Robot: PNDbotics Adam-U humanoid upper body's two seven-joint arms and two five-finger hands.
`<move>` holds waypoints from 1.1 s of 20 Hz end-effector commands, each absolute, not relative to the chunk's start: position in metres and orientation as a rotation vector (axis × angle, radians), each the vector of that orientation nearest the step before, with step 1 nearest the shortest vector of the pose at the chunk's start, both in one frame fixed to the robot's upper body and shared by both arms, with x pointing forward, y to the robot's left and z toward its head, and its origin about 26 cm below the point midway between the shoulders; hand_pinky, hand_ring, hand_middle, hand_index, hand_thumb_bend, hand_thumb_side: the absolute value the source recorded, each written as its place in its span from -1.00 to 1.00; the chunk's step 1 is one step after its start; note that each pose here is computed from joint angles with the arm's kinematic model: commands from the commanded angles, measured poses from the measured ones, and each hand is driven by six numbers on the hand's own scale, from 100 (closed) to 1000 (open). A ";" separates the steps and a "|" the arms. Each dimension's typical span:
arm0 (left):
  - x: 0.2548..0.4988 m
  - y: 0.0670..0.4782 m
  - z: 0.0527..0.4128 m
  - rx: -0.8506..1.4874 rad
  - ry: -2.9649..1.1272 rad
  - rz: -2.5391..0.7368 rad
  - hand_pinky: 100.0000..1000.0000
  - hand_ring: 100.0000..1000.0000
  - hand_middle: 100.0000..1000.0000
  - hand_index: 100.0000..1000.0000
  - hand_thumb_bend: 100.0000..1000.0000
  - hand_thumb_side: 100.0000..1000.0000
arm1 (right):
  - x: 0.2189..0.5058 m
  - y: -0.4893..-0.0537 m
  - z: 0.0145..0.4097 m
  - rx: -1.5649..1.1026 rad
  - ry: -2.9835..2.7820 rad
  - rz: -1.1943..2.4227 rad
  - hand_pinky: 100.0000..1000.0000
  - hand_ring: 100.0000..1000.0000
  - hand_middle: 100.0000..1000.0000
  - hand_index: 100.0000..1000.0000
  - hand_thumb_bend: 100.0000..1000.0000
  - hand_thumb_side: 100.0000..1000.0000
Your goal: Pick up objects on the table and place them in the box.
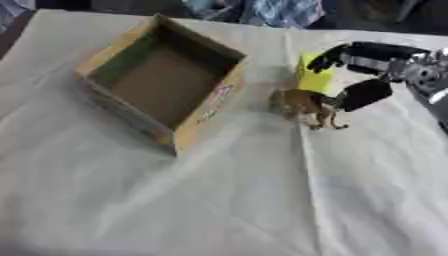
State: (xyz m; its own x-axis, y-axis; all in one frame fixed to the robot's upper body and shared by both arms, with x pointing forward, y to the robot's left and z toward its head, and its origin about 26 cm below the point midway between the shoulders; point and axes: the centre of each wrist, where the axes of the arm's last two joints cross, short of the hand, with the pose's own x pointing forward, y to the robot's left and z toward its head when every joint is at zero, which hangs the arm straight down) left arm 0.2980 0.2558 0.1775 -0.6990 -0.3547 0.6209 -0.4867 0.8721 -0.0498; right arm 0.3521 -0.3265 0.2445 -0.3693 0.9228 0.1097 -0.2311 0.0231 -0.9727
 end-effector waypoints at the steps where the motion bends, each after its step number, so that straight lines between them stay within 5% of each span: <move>1: 0.296 0.259 0.184 0.614 -2.438 0.271 0.12 0.76 1.00 0.27 -0.56 0.97 | 0.346 -0.331 0.264 -0.839 -1.366 1.521 0.75 0.75 0.57 0.81 -0.71 -0.01; 9: 0.296 0.258 0.184 0.609 -2.438 0.271 0.12 0.77 1.00 0.27 -0.57 0.97 | 0.347 -0.330 0.260 -0.825 -1.338 1.536 0.72 0.71 0.57 0.85 -0.65 0.00; 15: 0.296 0.258 0.184 0.603 -2.438 0.267 0.12 0.77 1.00 0.27 -0.57 0.96 | 0.352 -0.329 0.254 -0.827 -1.280 1.614 0.74 0.72 0.62 0.92 -0.22 -0.19; 22: 0.296 0.257 0.184 0.594 -2.437 0.250 0.12 0.77 1.00 0.26 -0.58 0.96 | 0.362 -0.330 0.246 -0.863 -1.252 1.621 0.68 0.68 0.59 0.86 -0.22 -0.31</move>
State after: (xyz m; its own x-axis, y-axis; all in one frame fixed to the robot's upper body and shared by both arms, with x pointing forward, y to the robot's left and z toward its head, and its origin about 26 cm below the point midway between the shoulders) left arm 0.2980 0.2557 0.1775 -0.6986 -0.3521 0.6229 -0.4767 0.8782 -0.0383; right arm 0.3617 -0.3264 0.2368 -0.3777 0.9256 0.0250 -0.2571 -0.0789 -0.9632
